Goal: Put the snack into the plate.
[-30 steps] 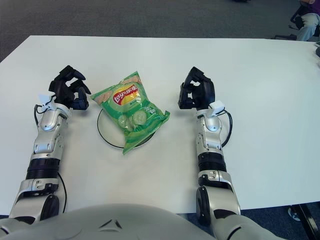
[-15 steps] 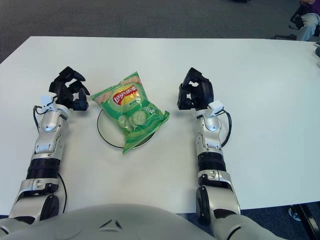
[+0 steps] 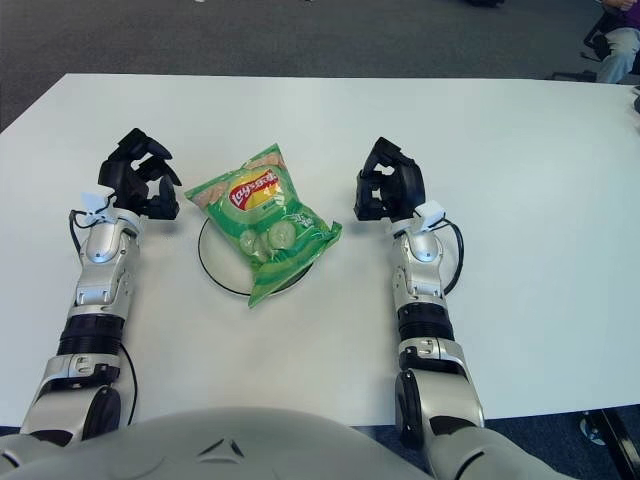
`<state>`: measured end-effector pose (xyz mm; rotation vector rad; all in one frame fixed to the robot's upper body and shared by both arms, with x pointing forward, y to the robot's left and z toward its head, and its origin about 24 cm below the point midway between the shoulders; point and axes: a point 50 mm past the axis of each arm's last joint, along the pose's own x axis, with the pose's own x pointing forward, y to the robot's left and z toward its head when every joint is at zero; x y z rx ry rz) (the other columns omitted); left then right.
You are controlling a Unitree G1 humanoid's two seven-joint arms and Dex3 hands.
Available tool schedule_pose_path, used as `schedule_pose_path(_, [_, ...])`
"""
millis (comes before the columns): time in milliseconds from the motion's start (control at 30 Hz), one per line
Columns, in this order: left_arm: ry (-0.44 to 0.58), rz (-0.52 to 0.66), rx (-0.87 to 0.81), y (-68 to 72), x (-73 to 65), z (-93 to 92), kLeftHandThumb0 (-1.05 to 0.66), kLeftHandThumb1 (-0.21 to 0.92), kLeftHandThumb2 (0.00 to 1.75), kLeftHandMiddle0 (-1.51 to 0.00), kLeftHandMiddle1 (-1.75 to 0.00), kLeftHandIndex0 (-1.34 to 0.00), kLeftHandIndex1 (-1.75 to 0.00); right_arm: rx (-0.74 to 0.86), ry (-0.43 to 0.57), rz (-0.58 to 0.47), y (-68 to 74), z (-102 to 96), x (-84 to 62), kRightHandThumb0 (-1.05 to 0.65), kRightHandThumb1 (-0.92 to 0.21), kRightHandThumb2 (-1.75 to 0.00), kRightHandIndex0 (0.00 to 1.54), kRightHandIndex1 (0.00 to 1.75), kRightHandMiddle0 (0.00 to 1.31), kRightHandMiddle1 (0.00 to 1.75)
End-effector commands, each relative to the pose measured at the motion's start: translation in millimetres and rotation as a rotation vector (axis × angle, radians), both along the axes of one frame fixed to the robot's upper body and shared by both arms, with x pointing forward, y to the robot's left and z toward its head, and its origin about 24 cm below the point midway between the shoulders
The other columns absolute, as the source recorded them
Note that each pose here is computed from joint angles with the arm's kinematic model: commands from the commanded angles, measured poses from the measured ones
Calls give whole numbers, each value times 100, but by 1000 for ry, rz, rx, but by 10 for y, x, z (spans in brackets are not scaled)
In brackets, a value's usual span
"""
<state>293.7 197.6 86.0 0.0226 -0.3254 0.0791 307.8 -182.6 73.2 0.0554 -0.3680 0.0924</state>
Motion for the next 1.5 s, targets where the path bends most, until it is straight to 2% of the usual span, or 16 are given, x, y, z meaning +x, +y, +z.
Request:
schedule_pose_path(0, [167,34,-57,-33,-216,-498,-1,-7,175,-89,-175,-69,-173,51,266,-38,-35,-696,-357,-51,-25,-140,138,175,67,175])
schedule_pose_path(733, [184,62,-92,-119,-264,-565,-1,-6,175,-88,-175,-68,-174,44,331,-68,-101,-702,-362,-52,-23,-143,136,175,69,175])
schedule_pose_path(1467, [193,53,-117,-125,-315,-602,-1,-7,175,-88,-175,-70,-173,37,357,-75,-143,-680,-367,-52,-22,-143,137,175,69,175])
